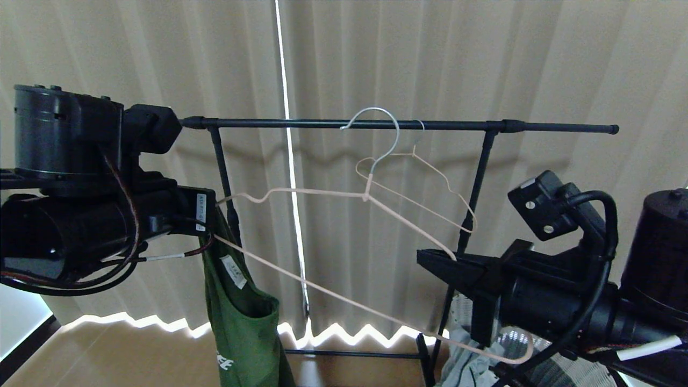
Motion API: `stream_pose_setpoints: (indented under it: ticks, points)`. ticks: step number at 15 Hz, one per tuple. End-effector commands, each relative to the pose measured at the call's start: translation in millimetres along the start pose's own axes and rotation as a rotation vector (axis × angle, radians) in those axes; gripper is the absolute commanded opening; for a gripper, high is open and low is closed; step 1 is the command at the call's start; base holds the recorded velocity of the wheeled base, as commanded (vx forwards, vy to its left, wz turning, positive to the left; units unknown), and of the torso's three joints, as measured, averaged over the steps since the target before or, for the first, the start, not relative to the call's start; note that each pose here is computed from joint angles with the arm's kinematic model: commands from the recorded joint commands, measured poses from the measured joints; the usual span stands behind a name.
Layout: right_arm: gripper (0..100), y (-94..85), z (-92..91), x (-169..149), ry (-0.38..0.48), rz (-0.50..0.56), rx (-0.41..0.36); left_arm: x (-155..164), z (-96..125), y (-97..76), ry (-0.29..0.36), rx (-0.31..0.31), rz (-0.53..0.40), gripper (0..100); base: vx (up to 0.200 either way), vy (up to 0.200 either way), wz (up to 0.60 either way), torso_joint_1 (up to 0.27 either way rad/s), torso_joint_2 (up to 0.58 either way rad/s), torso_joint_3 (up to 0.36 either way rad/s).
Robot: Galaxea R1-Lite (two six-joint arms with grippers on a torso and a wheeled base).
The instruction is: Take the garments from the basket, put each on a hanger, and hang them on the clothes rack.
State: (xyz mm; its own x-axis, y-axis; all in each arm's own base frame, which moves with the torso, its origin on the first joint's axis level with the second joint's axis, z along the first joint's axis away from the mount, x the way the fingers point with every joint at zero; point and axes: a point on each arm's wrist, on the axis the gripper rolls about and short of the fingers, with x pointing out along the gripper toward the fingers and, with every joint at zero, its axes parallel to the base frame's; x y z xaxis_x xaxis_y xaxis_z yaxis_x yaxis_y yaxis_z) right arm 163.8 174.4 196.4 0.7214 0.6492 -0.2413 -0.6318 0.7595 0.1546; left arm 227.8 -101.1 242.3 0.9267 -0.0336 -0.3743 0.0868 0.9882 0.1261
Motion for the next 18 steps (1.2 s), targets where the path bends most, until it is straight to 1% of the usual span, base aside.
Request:
stream_pose_setpoints:
  ticks: [1, 3, 4, 5, 6, 7, 8, 9, 10, 11, 12, 14, 18]
  points:
    - [0, 0.8, -0.5, 10.5, 0.012, -0.006, -0.001, -1.5, 0.3, -0.8, -0.003, -0.001, -0.004, 0, 0.0, 0.0, 0.0, 0.0, 0.0, 0.0]
    - [0, 4.1, -4.1, 20.6, 0.03, -0.022, -0.005, -0.3, 0.1, -1.7, -0.001, -0.001, -0.005, 0, 0.0, 0.0, 0.0, 0.0, 0.0, 0.0]
    - [0, 7.7, -6.4, 21.3, 0.04, -0.012, -0.01, 0.2, 0.5, -1.5, -0.002, -0.002, -0.004, 0, 0.0, 0.0, 0.0, 0.0, 0.0, 0.0]
    - [0, 15.6, -10.4, 19.4, 0.056, 0.016, -0.019, 0.2, 1.3, -0.7, -0.004, -0.004, -0.001, 0, 0.0, 0.0, 0.0, 0.0, 0.0, 0.0]
    - [0, 22.7, -12.7, 18.2, 0.068, 0.039, -0.008, 1.3, 0.9, -0.7, -0.001, -0.004, 0.001, 0, 0.0, 0.0, 0.0, 0.0, 0.0, 0.0]
    - [0, 31.8, -14.6, 17.0, 0.078, 0.065, 0.024, 2.7, 0.7, -0.9, 0.002, -0.005, 0.002, 0, 0.0, 0.0, 0.0, 0.0, 0.0, 0.0]
    - [0, 36.8, -18.3, 16.7, 0.095, 0.069, 0.034, 4.8, 0.7, -1.7, 0.004, -0.005, 0.002, 0, 0.0, 0.0, 0.0, 0.0, 0.0, 0.0]
    - [0, 38.6, -22.9, 19.2, 0.117, 0.042, 0.029, 5.6, 1.2, -2.1, 0.004, -0.005, 0.002, 0, 0.0, 0.0, 0.0, 0.0, 0.0, 0.0]
    - [0, 38.8, -27.2, 26.9, 0.125, -0.017, 0.024, 7.5, 0.6, -2.4, 0.01, -0.003, 0.004, 0, 0.0, 0.0, 0.0, 0.0, 0.0, 0.0]
    - [0, 38.4, -28.4, 30.5, 0.122, -0.043, 0.021, 7.6, 0.6, -2.0, 0.01, -0.004, 0.007, 0, 0.0, 0.0, 0.0, 0.0, 0.0, 0.0]
    - [0, 36.6, -29.3, 39.8, 0.115, -0.11, 0.027, 7.6, 1.3, -1.0, 0.009, -0.002, 0.034, 0, 0.0, 0.0, 0.0, 0.0, 0.0, 0.0]
    - [0, 31.7, -23.6, 43.0, 0.095, -0.135, 0.053, 7.8, 0.0, -0.4, 0.012, 0.0, 0.062, 0, 0.0, 0.0, 0.0, 0.0, 0.0, 0.0]
    - [0, 21.4, -8.3, 48.2, 0.042, -0.176, 0.08, -0.7, -2.6, 2.6, 0.033, 0.01, 0.061, 0, 0.0, 0.0, 0.0, 0.0, 0.0, 0.0]
